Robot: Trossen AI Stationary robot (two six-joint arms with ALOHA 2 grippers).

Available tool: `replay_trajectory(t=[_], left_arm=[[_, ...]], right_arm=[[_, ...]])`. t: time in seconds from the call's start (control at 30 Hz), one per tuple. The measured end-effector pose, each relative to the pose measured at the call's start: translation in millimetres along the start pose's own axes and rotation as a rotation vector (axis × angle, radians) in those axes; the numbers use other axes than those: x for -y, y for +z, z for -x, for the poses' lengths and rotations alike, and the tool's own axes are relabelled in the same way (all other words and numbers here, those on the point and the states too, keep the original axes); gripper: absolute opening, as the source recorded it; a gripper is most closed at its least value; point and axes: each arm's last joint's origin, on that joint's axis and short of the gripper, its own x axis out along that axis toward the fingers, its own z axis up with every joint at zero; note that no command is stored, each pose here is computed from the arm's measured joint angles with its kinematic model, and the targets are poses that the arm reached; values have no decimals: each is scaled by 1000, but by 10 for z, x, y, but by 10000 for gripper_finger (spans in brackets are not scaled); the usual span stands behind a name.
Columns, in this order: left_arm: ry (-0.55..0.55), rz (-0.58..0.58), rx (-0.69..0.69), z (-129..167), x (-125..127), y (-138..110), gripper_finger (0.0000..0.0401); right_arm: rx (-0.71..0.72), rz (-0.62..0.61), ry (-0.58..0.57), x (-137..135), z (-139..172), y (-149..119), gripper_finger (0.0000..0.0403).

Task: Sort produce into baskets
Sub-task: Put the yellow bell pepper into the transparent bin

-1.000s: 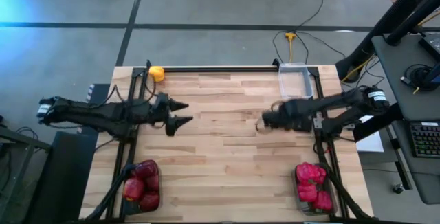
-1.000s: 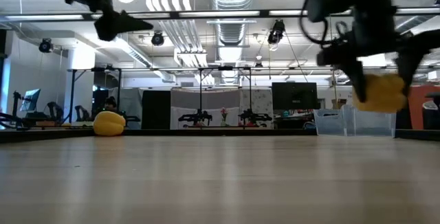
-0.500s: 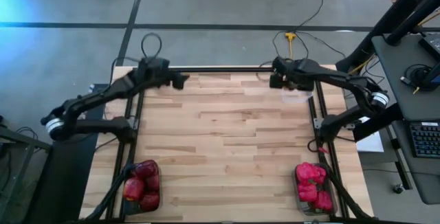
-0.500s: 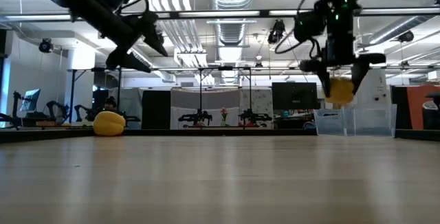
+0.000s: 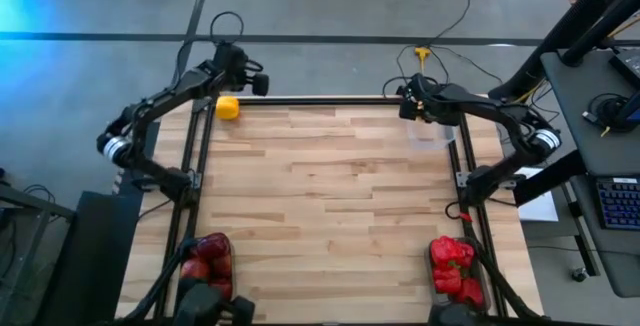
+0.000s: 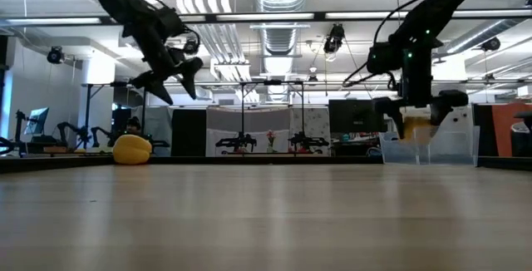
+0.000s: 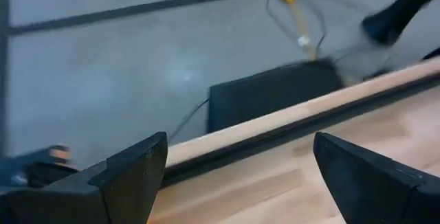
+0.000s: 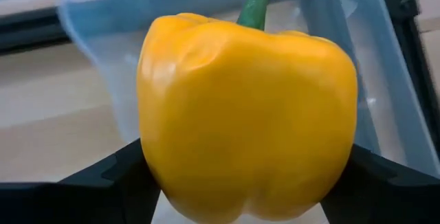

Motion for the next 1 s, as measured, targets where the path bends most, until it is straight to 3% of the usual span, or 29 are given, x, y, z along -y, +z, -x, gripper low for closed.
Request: replay_trajectory(t=[0.17, 0.37, 0.53, 0.73, 1.0], left_arm=[[58, -208, -142, -122, 4, 184, 348], [49, -421, -293, -58, 22, 402, 348], [45, -509, -394, 74, 3, 434, 356], [44, -562, -475, 166, -8, 421, 395], [35, -825, -634, -13, -128, 340, 397]], right_arm=[[-41, -10, -64, -65, -195, -39, 325], [-31, 34, -51, -105, -220, -22, 350], [-25, 54, -45, -80, -158, -13, 364], [123, 41, 43, -77, 268, 30, 365], [449, 74, 258, -100, 911, 65, 365]])
